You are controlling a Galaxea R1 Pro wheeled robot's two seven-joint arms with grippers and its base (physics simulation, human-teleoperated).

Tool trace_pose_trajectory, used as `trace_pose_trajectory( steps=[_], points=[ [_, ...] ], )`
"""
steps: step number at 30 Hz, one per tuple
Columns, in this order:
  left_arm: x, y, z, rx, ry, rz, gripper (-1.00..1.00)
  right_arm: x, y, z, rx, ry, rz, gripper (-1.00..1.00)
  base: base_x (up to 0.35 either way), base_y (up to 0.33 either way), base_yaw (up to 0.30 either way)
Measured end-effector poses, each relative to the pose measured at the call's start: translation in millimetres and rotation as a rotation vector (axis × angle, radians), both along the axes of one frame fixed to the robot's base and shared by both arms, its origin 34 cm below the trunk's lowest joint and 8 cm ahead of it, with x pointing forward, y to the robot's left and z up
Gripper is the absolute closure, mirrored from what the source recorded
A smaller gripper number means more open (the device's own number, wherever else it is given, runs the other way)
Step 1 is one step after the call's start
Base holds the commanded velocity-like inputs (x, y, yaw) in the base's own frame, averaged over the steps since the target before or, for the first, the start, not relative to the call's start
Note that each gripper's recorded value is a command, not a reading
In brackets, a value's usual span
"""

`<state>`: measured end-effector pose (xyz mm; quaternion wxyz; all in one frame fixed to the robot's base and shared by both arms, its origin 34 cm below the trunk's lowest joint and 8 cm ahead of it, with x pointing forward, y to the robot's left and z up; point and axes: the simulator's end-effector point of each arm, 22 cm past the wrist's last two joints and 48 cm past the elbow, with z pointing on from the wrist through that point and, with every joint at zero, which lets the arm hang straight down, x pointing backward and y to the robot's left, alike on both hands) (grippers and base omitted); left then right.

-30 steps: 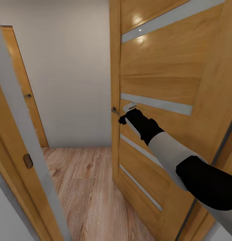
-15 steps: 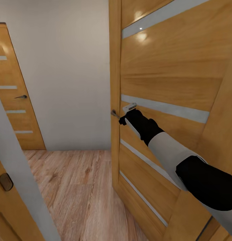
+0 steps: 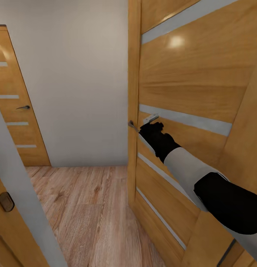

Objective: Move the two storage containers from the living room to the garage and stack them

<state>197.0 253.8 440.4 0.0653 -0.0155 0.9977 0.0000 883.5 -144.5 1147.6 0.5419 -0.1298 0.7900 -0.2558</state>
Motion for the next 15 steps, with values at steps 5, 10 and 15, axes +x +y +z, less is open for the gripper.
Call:
trace_pose_trajectory(
  steps=[5,10,15],
  points=[
    [0,0,0,0.000,0.000,0.000,-1.00,1,-23,3,-0.103,-0.021,-0.064,-1.00,0.000,0.000,0.000],
    [0,0,0,0.000,0.000,0.001,-1.00,1,-25,2,-0.114,-0.023,-0.070,-1.00,0.000,0.000,0.000],
    [0,0,0,0.000,0.000,0.001,-1.00,6,-36,-11,-0.124,-0.022,-0.082,-1.00,0.000,0.000,0.000]
  ],
)
